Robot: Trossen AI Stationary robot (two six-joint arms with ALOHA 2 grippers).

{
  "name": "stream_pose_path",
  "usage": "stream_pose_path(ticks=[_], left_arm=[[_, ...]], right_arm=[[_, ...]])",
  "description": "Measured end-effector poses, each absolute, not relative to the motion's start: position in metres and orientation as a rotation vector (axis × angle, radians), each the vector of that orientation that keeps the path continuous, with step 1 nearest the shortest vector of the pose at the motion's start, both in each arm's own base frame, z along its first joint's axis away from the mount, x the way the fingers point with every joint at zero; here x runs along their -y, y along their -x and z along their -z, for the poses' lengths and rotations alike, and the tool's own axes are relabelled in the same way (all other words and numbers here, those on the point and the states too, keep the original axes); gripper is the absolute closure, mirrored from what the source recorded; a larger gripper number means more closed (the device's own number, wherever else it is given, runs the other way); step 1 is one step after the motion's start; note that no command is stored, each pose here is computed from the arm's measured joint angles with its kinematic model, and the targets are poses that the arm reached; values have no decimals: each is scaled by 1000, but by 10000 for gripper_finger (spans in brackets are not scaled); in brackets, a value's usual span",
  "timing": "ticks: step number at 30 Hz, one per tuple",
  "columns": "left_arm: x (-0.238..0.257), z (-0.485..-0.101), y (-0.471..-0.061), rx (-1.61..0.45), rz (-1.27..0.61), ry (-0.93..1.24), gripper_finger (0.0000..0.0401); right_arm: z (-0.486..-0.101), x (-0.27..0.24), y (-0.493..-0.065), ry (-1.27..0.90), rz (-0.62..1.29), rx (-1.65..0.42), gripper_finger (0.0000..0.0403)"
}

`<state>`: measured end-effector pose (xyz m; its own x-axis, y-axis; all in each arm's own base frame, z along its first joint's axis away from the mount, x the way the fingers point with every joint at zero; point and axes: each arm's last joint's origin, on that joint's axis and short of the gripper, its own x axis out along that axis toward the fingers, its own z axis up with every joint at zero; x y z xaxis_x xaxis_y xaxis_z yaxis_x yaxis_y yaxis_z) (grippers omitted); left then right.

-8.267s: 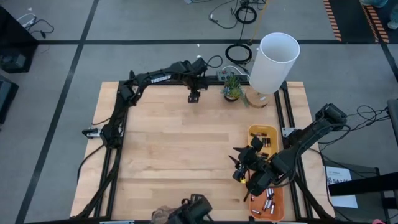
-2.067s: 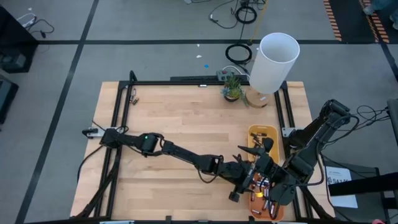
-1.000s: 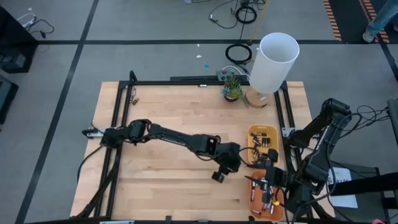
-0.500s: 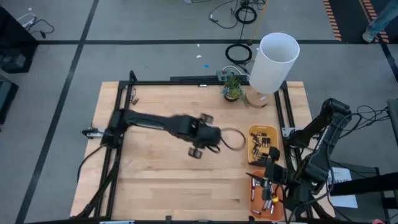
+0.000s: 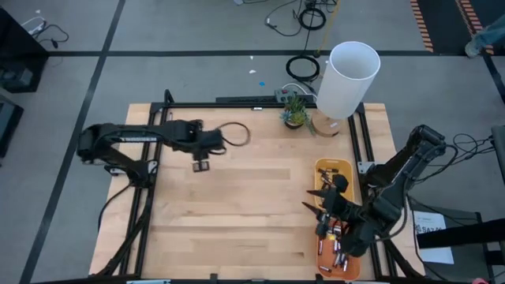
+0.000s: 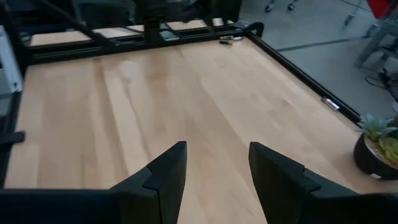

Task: Sort batteries
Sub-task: Put the brown battery into the yellow bin

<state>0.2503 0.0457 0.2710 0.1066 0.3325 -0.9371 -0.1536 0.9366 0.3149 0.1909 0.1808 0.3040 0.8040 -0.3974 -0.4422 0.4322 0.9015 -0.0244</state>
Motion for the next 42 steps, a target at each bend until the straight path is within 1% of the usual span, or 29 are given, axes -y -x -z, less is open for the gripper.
stream_pose_path(ticks=[3, 5, 7, 9, 12, 13, 18, 23, 29, 34, 38, 42], left_arm=[[-59, -242, -226, -1525, -441, -62, 247], [-65, -222, -214, -1604, -433, 2, 247], [-70, -203, -205, -1678, -441, 41, 247], [-80, -188, -200, -1740, -511, 47, 247], [-101, -176, -197, -1779, -718, 59, 247], [-110, -174, -195, -1792, -759, 83, 247], [-150, -165, -181, -1831, -815, 214, 247], [-186, -166, -156, -1790, -896, 388, 247], [-218, -173, -139, -1642, -972, 526, 247], [-230, -172, -135, -1539, -990, 560, 247], [-230, -173, -136, -1526, -978, 578, 247], [-227, -169, -135, -1516, -1008, 627, 247]], right_arm=[[-304, -176, -197, -95, 472, -452, 236], [-304, -172, -200, -103, 486, -451, 236], [-304, -169, -203, -105, 501, -451, 236], [-304, -167, -205, -105, 513, -452, 236], [-304, -162, -208, -103, 531, -453, 236], [-304, -161, -209, -100, 534, -456, 236], [-304, -159, -211, -90, 540, -463, 236], [-294, -158, -210, -37, 540, -490, 236], [-289, -156, -210, 18, 540, -513, 236], [-288, -152, -214, 19, 525, -554, 236], [-287, -149, -217, 5, 526, -576, 236], [-287, -146, -218, 3, 535, -576, 236]])
